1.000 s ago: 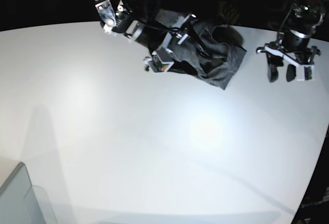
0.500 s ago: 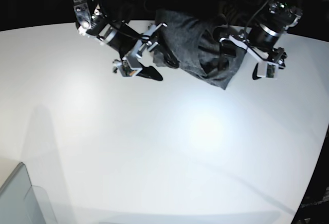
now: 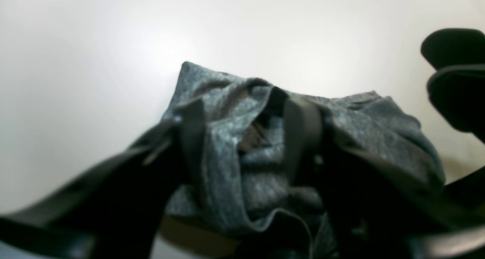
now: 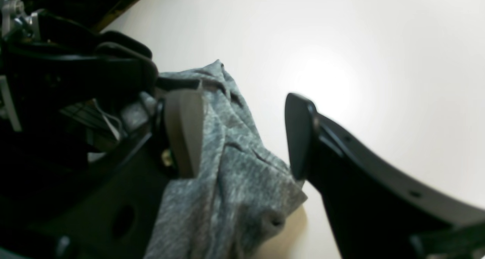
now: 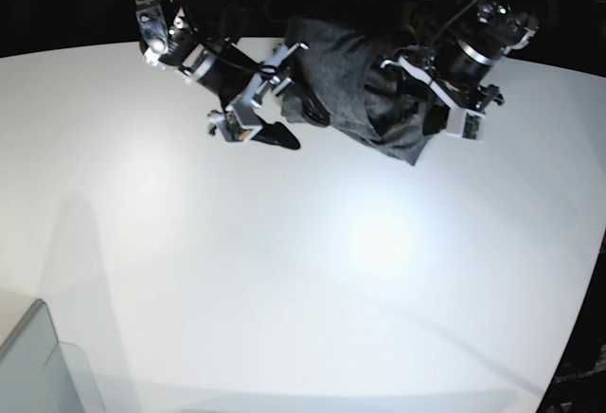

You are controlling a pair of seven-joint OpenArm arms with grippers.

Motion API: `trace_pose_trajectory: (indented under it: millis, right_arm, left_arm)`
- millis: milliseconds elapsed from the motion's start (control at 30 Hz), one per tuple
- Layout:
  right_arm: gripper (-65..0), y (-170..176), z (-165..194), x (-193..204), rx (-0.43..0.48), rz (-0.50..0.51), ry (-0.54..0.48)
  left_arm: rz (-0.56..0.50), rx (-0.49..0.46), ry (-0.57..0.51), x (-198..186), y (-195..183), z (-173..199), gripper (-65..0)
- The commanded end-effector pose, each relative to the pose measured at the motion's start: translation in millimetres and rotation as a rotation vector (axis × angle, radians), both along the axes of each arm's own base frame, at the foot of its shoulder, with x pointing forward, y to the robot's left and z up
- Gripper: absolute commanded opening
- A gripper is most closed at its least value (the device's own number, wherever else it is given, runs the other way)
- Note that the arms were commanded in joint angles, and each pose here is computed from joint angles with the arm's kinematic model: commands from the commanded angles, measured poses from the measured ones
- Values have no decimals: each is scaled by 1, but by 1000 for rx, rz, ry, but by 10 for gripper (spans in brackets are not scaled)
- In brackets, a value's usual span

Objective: Layout the t-shirt on the table in an organized manner, then fold the t-shirt properly
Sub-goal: 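Grasp the folded bundle with the left gripper and press it flat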

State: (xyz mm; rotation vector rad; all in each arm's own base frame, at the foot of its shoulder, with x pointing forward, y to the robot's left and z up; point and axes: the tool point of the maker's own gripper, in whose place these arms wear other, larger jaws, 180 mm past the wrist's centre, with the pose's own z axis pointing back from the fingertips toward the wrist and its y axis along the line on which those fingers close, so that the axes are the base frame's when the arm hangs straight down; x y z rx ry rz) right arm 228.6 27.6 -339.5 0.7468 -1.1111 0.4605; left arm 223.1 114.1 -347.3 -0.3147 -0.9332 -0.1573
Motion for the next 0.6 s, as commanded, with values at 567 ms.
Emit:
trace_pose_trajectory:
  millis: [567]
  right_arm:
    - [-302, -2, 15, 5, 27, 4, -49]
  left_arm:
    - [-29, 51, 83, -8, 8, -9, -237]
